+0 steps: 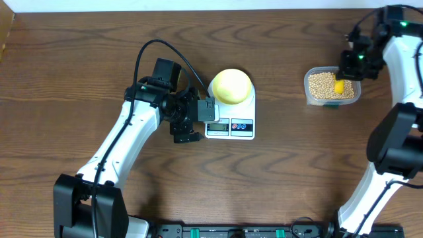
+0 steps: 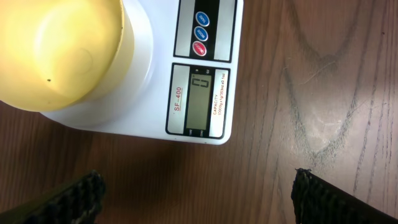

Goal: Scoop item into bowl and weigh 50g on scale
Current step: 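Lift the soybean-filled scoop out of the tub with the right gripper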

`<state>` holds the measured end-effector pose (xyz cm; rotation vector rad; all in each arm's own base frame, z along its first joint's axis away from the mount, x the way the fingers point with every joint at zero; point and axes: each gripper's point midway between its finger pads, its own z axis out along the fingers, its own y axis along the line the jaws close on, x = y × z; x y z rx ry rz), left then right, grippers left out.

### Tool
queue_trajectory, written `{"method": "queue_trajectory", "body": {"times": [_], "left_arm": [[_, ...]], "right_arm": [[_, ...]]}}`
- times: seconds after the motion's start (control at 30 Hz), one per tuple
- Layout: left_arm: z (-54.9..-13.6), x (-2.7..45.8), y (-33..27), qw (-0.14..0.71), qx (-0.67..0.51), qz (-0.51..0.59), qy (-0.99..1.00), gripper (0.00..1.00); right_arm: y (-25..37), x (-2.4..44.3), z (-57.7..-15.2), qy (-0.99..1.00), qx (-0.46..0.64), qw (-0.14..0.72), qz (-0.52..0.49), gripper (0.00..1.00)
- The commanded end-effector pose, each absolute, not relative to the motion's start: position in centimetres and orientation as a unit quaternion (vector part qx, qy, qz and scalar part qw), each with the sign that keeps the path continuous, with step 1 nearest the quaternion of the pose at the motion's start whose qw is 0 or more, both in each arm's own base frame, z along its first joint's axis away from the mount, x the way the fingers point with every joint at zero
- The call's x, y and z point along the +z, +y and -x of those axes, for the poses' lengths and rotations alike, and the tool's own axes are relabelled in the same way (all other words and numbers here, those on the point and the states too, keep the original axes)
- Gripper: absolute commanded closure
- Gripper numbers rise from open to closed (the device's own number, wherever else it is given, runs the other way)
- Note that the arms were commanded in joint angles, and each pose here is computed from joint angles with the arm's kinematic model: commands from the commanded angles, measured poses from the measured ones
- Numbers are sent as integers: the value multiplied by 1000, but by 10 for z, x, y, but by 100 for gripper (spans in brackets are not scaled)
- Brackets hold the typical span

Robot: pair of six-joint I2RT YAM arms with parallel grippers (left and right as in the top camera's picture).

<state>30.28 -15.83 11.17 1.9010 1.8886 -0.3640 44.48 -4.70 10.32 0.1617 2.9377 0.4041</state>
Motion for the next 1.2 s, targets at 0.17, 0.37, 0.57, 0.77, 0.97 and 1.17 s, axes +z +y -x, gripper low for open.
{"method": "queue_trajectory", "body": {"times": [0.17, 0.37, 0.57, 0.77, 0.97, 1.17], "left_arm": [[-301, 116, -160, 225, -139, -685, 679, 2], [-301, 116, -160, 225, -139, -685, 679, 2], [-301, 116, -160, 225, -139, -685, 679, 3], [-301, 116, -160, 225, -139, -685, 679, 3], [-301, 116, -160, 225, -139, -685, 679, 3], [-301, 116, -160, 225, -139, -685, 679, 2]], "right_arm": [[-39, 119, -447, 938, 315, 130, -64, 99], [-58, 98, -435, 932, 327, 123, -98, 99], [-74, 109, -433, 908, 372, 144, -127, 99], [-99, 119, -429, 887, 401, 167, -160, 99], [-118, 134, -426, 857, 440, 196, -182, 99], [-127, 136, -419, 848, 450, 195, -201, 99]]}}
